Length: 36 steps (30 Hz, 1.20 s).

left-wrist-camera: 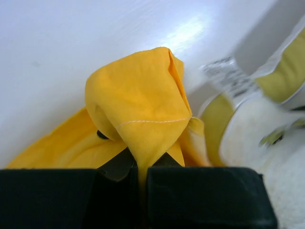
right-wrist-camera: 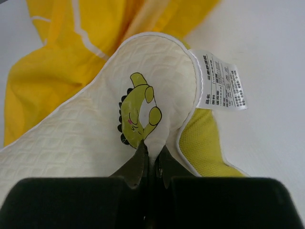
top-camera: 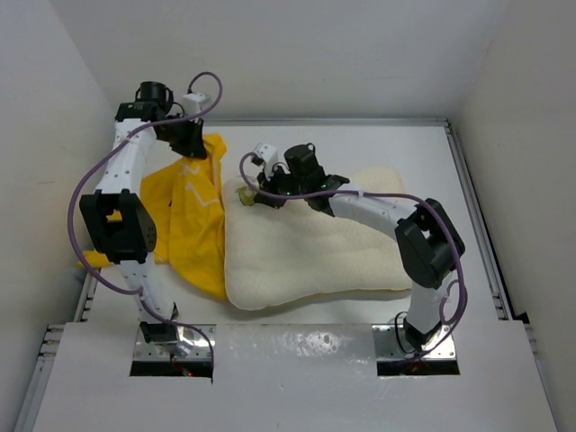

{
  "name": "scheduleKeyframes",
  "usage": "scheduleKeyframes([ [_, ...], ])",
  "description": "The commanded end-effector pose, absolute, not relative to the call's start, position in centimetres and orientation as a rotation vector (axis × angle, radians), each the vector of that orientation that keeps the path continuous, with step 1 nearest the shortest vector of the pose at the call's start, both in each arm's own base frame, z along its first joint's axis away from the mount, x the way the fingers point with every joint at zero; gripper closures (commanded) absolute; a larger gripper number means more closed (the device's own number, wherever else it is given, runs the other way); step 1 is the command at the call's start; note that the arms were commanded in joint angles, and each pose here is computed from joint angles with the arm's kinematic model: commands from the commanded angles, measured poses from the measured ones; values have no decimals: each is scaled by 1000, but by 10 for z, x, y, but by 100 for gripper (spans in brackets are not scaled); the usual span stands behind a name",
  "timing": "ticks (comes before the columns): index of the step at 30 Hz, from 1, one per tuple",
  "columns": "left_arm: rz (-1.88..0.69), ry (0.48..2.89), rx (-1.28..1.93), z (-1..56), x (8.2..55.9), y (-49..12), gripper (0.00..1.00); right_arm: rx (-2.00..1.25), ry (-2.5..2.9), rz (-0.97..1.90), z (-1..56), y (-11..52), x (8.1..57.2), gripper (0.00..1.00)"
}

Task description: Put the pillow into the pillowcase

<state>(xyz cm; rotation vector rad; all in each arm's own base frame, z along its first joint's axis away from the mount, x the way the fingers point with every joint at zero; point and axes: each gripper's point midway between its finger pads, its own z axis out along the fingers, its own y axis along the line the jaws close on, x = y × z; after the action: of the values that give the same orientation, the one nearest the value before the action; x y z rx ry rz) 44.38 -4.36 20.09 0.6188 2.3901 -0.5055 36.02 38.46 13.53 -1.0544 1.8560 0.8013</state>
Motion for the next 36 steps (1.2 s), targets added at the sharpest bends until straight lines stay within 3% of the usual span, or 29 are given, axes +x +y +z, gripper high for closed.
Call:
scheduleKeyframes([
  [1, -641, 2347, 808, 198, 426, -103, 100, -1098, 1757, 700, 155, 401, 354, 100],
  [10, -538, 2495, 864, 167, 421, -100, 100, -960, 1689, 649, 205, 405, 372, 100],
  [17, -422, 2427, 1060, 174, 415, -121, 100, -976, 1713, 678, 209, 416, 377, 100],
  [20, -264, 2403, 1024, 177, 427, -111, 100, -1000, 1687, 695, 221, 422, 378, 100],
  [24, -50, 2415, 900, 173, 453, -88, 100, -1100, 1560, 683, 238, 412, 343, 100],
  [28, -106, 2420, 907, 169, 455, -96, 100, -1122, 1522, 704, 244, 402, 325, 100],
  [36, -235, 2405, 1009, 165, 431, -108, 100, -1093, 1555, 725, 238, 416, 340, 100],
])
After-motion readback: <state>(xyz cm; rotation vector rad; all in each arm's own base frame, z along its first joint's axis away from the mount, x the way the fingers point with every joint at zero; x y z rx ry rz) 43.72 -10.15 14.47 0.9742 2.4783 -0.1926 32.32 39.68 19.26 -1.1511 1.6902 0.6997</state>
